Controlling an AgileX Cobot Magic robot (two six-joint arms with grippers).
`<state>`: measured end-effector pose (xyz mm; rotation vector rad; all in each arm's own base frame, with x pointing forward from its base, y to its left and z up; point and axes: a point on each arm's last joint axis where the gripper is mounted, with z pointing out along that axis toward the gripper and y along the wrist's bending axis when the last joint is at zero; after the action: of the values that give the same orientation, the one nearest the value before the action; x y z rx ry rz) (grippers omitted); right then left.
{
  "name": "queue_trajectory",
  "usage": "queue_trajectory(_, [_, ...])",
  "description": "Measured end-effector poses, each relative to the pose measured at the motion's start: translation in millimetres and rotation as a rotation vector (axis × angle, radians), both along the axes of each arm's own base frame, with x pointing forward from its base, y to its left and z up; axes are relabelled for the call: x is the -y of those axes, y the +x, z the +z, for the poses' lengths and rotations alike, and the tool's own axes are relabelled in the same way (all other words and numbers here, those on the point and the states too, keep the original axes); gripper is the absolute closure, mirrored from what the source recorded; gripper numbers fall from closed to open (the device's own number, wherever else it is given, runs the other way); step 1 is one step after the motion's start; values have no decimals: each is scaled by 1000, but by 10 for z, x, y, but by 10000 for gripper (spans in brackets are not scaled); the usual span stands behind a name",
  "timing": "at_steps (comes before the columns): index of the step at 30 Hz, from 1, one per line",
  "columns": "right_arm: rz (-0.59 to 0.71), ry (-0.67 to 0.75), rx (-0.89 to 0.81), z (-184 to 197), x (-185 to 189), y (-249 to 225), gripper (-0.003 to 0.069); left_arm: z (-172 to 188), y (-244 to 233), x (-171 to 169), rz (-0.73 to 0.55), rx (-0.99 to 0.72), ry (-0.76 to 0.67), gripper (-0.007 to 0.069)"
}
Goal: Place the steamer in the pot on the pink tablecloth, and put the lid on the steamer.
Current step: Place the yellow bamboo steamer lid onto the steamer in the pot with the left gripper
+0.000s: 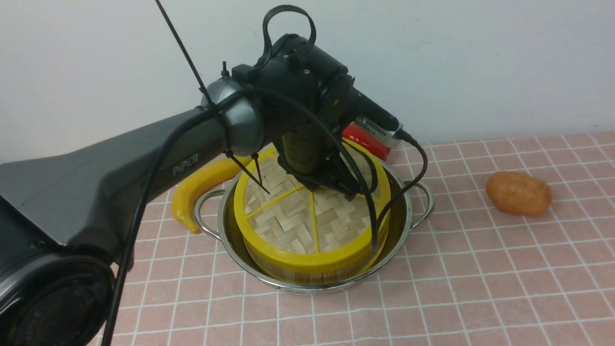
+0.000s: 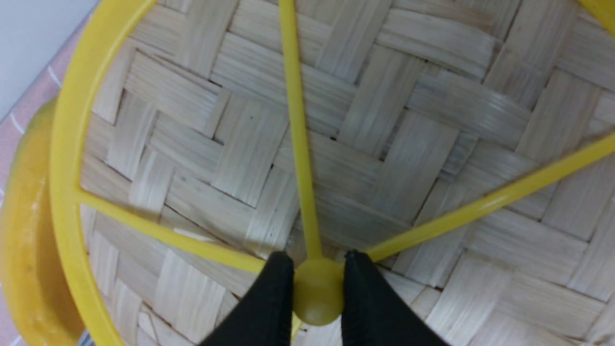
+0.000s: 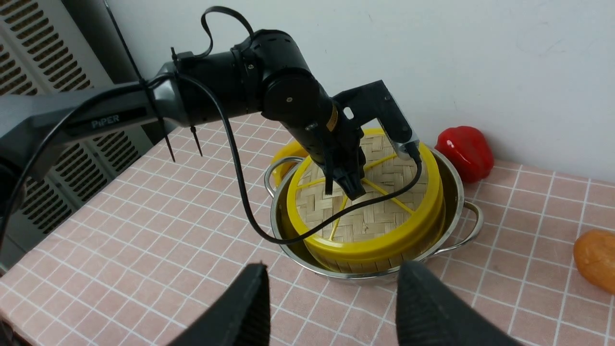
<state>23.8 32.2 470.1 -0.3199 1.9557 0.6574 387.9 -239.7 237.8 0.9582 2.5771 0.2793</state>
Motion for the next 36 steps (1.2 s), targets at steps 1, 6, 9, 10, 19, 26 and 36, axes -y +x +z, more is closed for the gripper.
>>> queue_trajectory(1, [0, 0, 0, 0, 0, 0, 293, -6, 1, 1, 0, -1, 1, 508])
queue_trajectory(6, [1, 1, -1, 0, -1, -1, 293, -8, 18, -18, 7, -2, -5, 508])
queue_trajectory(9, [3, 3, -1, 1, -3, -2, 293, -8, 18, -18, 7, -2, -5, 508])
queue_trajectory(10, [3, 3, -1, 1, -3, -2, 293, -8, 18, -17, 6, -1, -5, 508])
queue_trajectory(19, [8, 7, -3, 2, -7, -5, 293, -2, 35, -10, -5, 13, -17, 404])
queue_trajectory(26, [12, 11, -5, 3, -12, -8, 293, -1, 42, -16, -4, 16, -19, 398])
queue_trajectory(36, [14, 13, -6, 3, -13, -9, 293, -2, 40, -13, 3, 14, -25, 447])
